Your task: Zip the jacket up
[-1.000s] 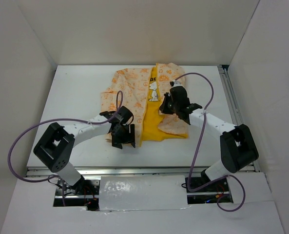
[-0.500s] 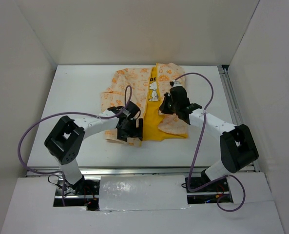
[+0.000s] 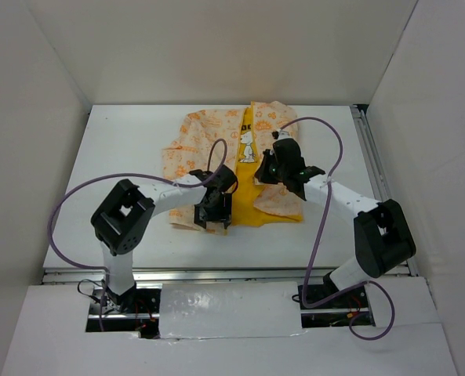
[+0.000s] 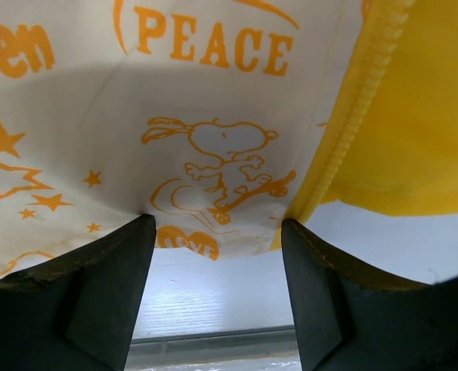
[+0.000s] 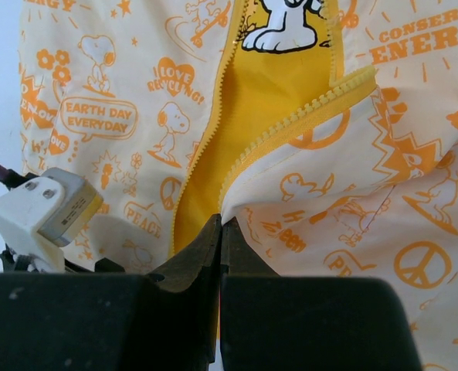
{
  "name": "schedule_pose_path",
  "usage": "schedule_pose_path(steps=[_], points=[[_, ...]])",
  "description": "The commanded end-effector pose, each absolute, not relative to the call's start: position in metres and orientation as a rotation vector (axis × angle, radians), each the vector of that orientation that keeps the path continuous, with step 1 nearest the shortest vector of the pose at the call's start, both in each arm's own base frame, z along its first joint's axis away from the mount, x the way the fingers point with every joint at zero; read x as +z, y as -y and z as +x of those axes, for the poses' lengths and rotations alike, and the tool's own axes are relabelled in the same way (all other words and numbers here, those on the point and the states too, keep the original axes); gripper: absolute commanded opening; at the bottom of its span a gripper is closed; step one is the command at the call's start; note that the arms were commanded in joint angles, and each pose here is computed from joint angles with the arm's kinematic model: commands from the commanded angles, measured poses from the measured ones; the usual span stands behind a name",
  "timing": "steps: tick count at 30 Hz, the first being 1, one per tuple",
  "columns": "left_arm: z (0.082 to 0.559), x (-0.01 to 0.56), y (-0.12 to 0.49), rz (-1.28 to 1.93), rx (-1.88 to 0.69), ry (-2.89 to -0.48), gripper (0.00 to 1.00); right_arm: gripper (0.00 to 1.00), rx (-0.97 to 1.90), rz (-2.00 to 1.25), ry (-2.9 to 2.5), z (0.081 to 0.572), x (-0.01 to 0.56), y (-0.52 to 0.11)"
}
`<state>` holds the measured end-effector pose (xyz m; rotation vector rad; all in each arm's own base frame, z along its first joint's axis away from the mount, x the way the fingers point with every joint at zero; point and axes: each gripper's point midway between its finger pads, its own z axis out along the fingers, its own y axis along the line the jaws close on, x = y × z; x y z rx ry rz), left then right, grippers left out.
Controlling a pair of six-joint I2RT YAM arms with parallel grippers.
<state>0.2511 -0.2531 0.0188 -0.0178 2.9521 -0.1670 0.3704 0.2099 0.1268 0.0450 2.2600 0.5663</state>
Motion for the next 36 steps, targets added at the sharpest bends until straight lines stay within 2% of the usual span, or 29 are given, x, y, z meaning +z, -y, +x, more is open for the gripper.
schedule_pose_path(steps=[1, 6, 10, 11, 15, 22, 23, 24, 25, 36], points=[[0.247, -0.003, 0.237, -0.058, 0.056, -2.978, 0.79, 0.00, 0.591, 0.031, -2.241, 0.370, 0.131, -0.214], [0.237, -0.012, 0.238, -0.049, 0.105, -3.000, 0.77, 0.00, 0.588, 0.033, -2.250, 0.369, 0.127, -0.214], [0.232, -0.015, 0.231, -0.094, 0.160, -3.013, 0.68, 0.00, 0.579, 0.039, -2.253, 0.369, 0.126, -0.213], [0.231, -0.016, 0.229, -0.093, 0.174, -3.013, 0.60, 0.00, 0.580, 0.040, -2.253, 0.370, 0.126, -0.212], [0.227, -0.014, 0.225, -0.121, 0.194, -3.025, 0.47, 0.00, 0.590, 0.040, -2.252, 0.369, 0.126, -0.213], [0.235, 0.013, 0.245, -0.028, -0.049, -2.957, 0.24, 0.00, 0.666, -0.034, -2.218, 0.358, 0.136, -0.219], [0.239, 0.017, 0.251, -0.001, -0.096, -2.934, 0.16, 0.00, 0.685, -0.046, -2.196, 0.357, 0.140, -0.221], [0.239, 0.021, 0.255, 0.011, -0.139, -2.924, 0.12, 0.00, 0.695, -0.059, -2.214, 0.347, 0.133, -0.220], [0.243, 0.031, 0.260, 0.034, -0.197, -2.889, 0.02, 0.00, 0.737, -0.093, -2.150, 0.346, 0.149, -0.224], [0.253, 0.109, 0.279, 0.070, -0.533, -2.632, 0.00, 0.00, 0.956, -0.237, -1.905, 0.281, 0.190, -0.223]])
